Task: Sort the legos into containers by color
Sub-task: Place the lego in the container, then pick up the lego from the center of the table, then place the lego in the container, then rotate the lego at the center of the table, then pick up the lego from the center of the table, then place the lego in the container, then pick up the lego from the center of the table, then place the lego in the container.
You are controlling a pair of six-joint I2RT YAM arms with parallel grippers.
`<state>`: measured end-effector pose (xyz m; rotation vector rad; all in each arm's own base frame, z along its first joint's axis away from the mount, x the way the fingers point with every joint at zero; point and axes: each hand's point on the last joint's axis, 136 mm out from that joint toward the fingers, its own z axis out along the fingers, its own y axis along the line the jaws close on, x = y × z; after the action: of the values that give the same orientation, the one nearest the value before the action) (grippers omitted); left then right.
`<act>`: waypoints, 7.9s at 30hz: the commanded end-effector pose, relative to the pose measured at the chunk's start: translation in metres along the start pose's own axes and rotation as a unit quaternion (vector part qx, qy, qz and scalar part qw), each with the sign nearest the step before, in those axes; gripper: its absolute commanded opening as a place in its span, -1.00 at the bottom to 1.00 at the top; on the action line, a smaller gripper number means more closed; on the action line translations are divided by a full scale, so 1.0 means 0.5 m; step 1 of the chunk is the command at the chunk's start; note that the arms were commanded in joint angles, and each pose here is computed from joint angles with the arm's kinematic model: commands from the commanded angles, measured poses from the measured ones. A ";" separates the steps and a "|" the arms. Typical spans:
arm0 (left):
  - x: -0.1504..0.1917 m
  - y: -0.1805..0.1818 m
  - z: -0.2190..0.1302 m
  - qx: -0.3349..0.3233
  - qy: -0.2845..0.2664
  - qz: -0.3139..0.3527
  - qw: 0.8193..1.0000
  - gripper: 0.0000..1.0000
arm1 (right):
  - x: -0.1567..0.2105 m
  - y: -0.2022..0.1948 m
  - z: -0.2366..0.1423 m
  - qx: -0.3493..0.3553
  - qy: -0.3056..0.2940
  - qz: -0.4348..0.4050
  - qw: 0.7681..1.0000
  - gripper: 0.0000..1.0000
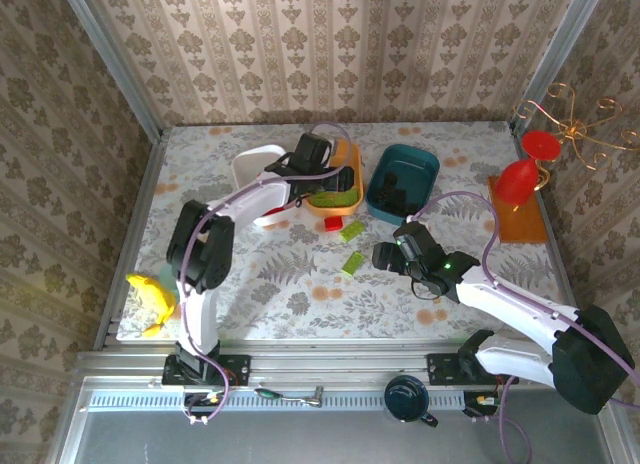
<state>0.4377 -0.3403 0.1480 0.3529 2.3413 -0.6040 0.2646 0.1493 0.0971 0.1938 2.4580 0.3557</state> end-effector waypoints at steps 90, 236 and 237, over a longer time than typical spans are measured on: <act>0.375 0.060 -0.381 -0.004 -0.070 -0.021 0.997 1.00 | -0.049 0.169 0.177 -0.038 0.029 -0.155 0.987 0.88; 0.330 0.158 -0.545 -0.096 -0.153 -0.038 0.983 1.00 | -0.241 0.567 0.312 -0.171 -0.039 -0.181 0.968 0.40; 0.328 0.159 -0.547 -0.098 -0.154 -0.037 0.982 1.00 | -0.254 0.580 0.309 -0.175 -0.044 -0.183 0.966 0.58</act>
<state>0.1982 -0.1269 0.1812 0.0863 2.1026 -0.4678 0.4691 0.4243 0.1398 -0.3486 2.2044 0.5856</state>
